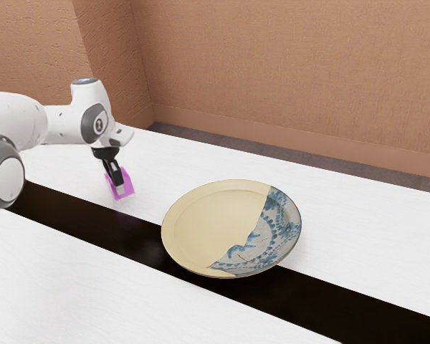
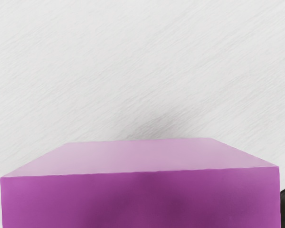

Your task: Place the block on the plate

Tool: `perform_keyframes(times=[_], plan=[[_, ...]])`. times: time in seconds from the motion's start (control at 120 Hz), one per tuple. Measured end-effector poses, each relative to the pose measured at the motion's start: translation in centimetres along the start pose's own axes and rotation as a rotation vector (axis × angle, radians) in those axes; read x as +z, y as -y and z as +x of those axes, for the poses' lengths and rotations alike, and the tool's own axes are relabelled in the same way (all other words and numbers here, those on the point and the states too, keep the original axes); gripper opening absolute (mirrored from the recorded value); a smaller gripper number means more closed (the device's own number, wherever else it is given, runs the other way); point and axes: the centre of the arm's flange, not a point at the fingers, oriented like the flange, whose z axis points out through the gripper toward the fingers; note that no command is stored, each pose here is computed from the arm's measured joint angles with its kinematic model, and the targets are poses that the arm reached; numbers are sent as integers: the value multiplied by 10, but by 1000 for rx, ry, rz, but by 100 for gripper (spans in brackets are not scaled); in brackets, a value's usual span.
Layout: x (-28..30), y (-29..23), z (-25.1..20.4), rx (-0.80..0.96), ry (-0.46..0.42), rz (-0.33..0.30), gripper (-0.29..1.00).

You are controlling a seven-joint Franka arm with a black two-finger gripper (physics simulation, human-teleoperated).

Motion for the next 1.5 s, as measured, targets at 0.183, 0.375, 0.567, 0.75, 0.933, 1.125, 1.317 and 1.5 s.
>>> perform_keyframes(times=[0.183,0.375,0.567,0.75,0.933,1.125,1.317,1.5], plan=[[-47,-31,9,31,-36,17,42],[-92,-90,25,98,-68,20,42],[-119,-154,53,193,-95,12,42],[-122,-203,71,265,-95,-10,42],[-103,-253,96,344,-70,-43,42],[-65,-307,146,436,-48,-80,42],[-17,-321,160,452,-1,-116,42],[-11,-323,161,438,-8,-140,56]])
